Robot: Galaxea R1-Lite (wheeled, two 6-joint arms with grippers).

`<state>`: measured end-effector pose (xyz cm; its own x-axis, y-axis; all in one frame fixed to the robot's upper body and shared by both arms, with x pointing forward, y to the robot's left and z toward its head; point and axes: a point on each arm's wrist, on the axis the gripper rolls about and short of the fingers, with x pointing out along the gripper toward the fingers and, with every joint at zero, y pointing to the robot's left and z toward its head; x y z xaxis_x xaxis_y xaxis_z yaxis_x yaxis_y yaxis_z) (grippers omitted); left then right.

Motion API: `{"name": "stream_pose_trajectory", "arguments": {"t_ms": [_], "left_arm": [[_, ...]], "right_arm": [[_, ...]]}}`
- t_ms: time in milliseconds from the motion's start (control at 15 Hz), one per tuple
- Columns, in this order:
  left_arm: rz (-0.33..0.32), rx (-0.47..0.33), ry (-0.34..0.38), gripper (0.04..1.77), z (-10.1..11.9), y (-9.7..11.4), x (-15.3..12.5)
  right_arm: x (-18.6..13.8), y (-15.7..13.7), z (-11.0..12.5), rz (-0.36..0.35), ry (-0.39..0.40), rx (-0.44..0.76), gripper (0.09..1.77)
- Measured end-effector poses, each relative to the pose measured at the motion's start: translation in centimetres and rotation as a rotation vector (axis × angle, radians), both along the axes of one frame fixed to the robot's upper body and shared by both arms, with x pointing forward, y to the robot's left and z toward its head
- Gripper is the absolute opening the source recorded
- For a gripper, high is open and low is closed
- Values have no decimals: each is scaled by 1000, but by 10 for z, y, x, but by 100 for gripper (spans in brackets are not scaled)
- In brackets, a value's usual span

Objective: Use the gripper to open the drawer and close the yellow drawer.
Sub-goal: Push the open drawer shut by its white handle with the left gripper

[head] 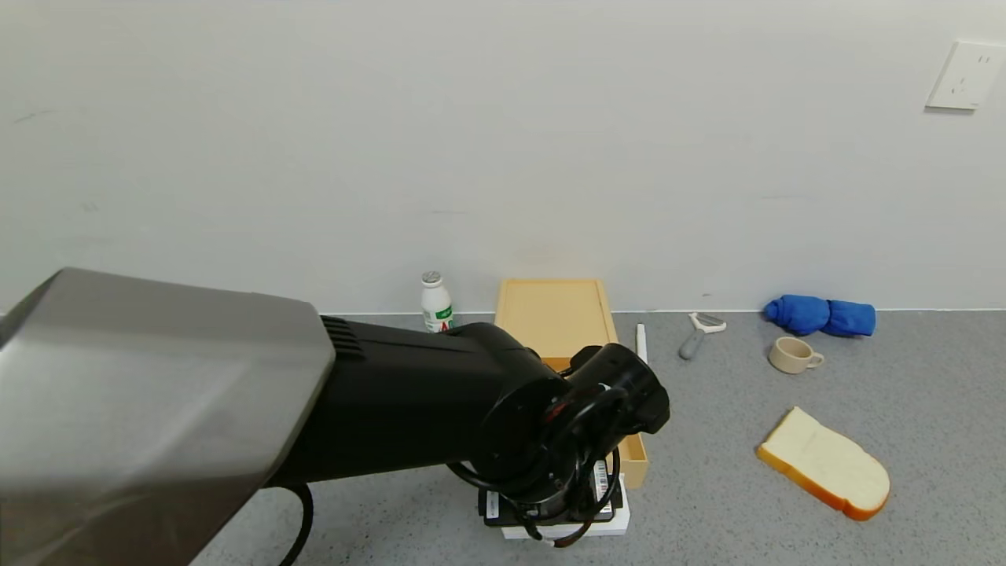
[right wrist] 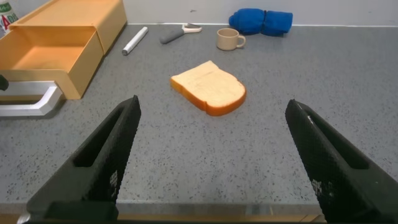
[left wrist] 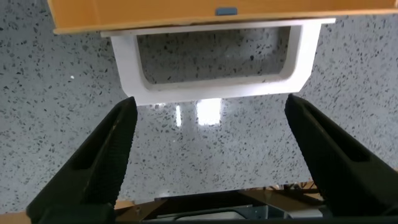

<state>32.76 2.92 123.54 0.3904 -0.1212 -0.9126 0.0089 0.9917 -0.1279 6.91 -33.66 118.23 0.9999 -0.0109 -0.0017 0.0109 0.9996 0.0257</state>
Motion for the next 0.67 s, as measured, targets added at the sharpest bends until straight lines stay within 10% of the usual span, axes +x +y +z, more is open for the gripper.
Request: {"name": "stream_pose_trajectory", "arguments": {"t_ms": [667], "left_arm": [[59,17,-18,172,-10,-2,18]], "right_arm": [[0,0,0,0,0,0,171]]}}
